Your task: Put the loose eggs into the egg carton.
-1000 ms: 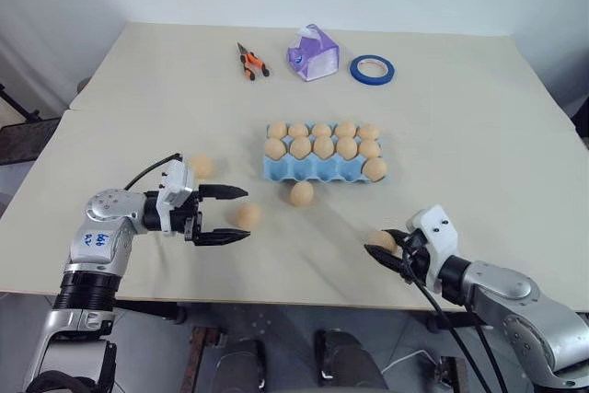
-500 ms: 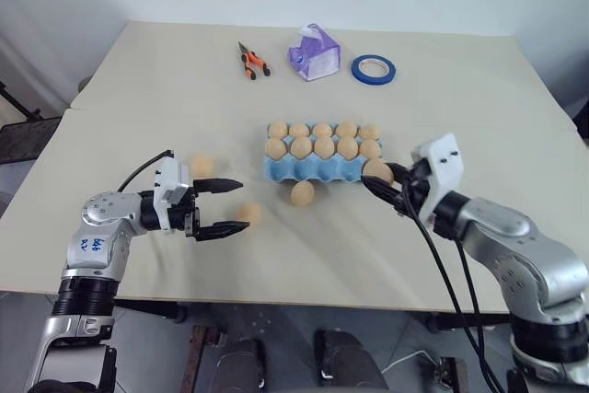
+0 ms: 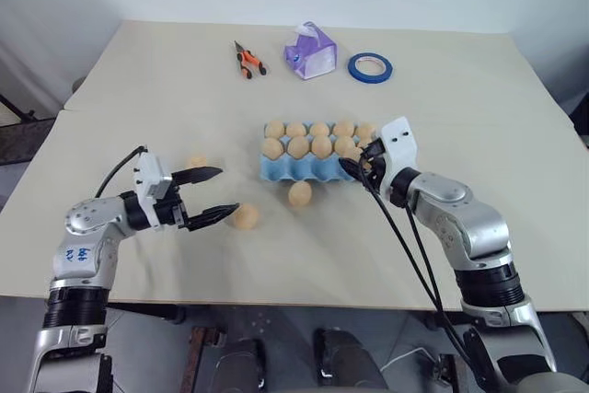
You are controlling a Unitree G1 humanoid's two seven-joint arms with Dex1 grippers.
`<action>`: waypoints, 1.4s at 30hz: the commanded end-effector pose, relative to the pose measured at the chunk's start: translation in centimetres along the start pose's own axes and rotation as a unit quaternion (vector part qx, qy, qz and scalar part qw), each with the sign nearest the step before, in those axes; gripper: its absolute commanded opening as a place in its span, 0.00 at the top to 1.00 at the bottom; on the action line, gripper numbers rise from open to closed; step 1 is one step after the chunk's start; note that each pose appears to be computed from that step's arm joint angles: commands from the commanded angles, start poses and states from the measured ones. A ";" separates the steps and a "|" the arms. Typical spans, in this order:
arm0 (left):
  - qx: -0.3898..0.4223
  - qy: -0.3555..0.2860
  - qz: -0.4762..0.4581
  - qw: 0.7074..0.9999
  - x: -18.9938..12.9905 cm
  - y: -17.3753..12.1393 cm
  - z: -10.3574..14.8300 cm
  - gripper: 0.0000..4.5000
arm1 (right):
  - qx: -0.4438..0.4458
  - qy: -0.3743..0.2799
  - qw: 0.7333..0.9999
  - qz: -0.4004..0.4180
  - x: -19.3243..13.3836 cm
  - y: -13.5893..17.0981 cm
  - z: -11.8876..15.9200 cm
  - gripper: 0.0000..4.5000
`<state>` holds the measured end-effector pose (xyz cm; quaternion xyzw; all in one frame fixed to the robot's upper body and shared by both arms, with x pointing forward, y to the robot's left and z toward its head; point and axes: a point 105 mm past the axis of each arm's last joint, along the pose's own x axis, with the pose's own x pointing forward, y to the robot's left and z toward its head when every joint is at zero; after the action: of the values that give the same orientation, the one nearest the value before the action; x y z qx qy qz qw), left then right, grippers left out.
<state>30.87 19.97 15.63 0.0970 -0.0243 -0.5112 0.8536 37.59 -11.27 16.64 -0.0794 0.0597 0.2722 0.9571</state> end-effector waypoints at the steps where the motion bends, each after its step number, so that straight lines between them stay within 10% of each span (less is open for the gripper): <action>1: 0.021 -0.007 0.012 1.000 -1.2 0.0 1.4 0.00 | -0.023 -0.025 0.999 0.001 0.4 0.2 1.3 0.60; 9: 0.021 0.000 0.042 0.999 -2.2 0.2 1.5 0.00 | -0.028 -0.031 0.999 0.022 0.7 0.9 2.0 0.01; 24: 0.006 0.005 0.095 0.995 -3.8 0.1 0.9 0.00 | -0.044 -0.073 0.990 0.108 -4.8 1.6 3.0 0.01; 34: 0.004 -0.024 0.170 0.985 -7.3 1.0 1.7 0.00 | -0.035 -0.011 0.986 0.163 -13.4 0.6 -1.5 0.01; 42: -0.011 -0.006 0.142 0.990 -7.2 0.3 1.2 0.00 | -0.016 -0.011 0.986 0.163 -12.8 2.0 -1.8 0.01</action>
<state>28.01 26.53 16.57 0.0688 -0.0334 -0.3698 0.9260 25.50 -17.56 15.73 -0.0803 0.0800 0.4221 0.8994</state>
